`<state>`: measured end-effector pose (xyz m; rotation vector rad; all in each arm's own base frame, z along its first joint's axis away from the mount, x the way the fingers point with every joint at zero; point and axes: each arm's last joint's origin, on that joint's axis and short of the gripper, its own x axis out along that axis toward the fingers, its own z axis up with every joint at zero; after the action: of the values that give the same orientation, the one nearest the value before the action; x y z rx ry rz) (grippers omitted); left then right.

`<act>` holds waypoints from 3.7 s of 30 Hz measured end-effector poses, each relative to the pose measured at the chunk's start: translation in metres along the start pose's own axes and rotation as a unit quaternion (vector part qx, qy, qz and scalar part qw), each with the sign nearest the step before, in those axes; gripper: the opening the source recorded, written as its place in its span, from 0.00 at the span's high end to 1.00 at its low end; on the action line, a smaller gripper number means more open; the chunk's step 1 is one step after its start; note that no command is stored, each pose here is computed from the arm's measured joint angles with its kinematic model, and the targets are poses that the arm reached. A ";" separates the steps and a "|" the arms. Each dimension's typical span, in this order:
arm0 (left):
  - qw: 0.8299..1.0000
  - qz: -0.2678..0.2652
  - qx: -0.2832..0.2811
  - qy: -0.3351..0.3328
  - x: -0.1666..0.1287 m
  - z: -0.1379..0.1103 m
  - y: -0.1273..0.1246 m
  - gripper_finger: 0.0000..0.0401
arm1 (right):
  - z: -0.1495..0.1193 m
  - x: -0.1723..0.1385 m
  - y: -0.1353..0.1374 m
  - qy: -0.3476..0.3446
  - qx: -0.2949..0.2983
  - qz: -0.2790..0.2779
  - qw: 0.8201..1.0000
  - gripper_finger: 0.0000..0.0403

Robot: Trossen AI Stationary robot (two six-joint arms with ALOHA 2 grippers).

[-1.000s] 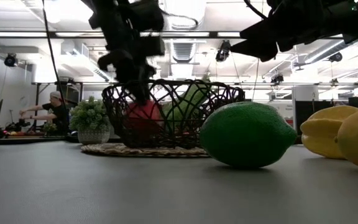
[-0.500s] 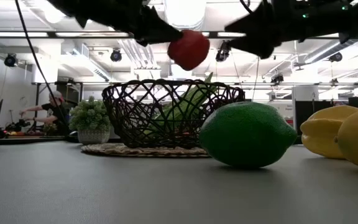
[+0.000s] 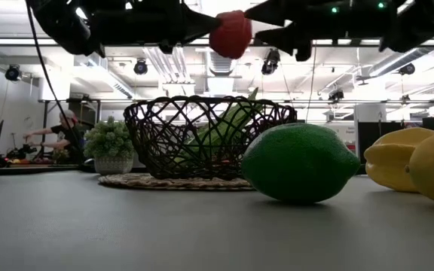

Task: Build produce basket
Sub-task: Put the red bell pepper into the basket, then put the orange carrot into the basket

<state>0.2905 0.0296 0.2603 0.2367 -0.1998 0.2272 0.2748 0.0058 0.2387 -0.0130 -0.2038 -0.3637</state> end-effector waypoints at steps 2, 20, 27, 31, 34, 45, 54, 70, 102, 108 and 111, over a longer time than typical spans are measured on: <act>1.000 -0.004 -0.001 -0.001 0.001 0.000 -0.003 0.81 | 0.002 0.005 0.001 -0.002 -0.003 -0.014 1.000 0.19; 1.000 -0.006 -0.017 -0.009 0.002 0.000 -0.007 0.72 | 0.007 0.021 0.006 0.022 -0.009 -0.030 0.999 0.43; 1.000 -0.012 -0.019 0.003 -0.002 -0.004 -0.008 0.52 | 0.007 0.025 0.007 0.061 -0.005 -0.030 0.998 0.46; 1.000 0.001 -0.010 0.017 -0.006 -0.005 -0.007 0.40 | 0.004 0.028 0.007 0.106 -0.008 -0.038 0.994 0.46; 0.999 0.016 0.004 0.039 -0.012 0.000 -0.004 0.35 | -0.003 0.031 0.003 0.161 -0.006 -0.050 0.986 0.46; 0.998 0.011 0.017 0.057 -0.044 0.028 0.007 0.32 | -0.031 0.035 -0.024 0.289 0.057 -0.138 0.946 0.45; 1.000 0.016 -0.016 0.011 -0.055 0.025 0.007 0.32 | -0.053 0.068 -0.019 0.316 0.034 -0.146 0.937 0.45; 0.999 0.016 -0.027 0.017 -0.057 0.020 0.007 0.32 | -0.080 0.111 -0.013 0.428 -0.011 -0.172 0.887 0.42; 0.996 -0.004 -0.080 0.035 -0.060 0.014 -0.001 0.32 | 0.003 0.077 -0.021 0.447 -0.062 -0.132 0.882 0.34; 0.995 -0.024 -0.096 0.032 -0.062 0.016 -0.010 0.32 | -0.011 0.086 -0.024 0.453 -0.056 -0.071 0.887 0.71; 0.994 -0.036 -0.099 0.027 -0.063 0.019 -0.014 0.32 | -0.026 0.094 -0.024 0.451 -0.064 -0.066 0.888 0.89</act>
<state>0.2309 -0.0013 0.2611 0.0410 -0.1585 0.1414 0.3571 -0.0511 0.2314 0.0410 0.7497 -0.4841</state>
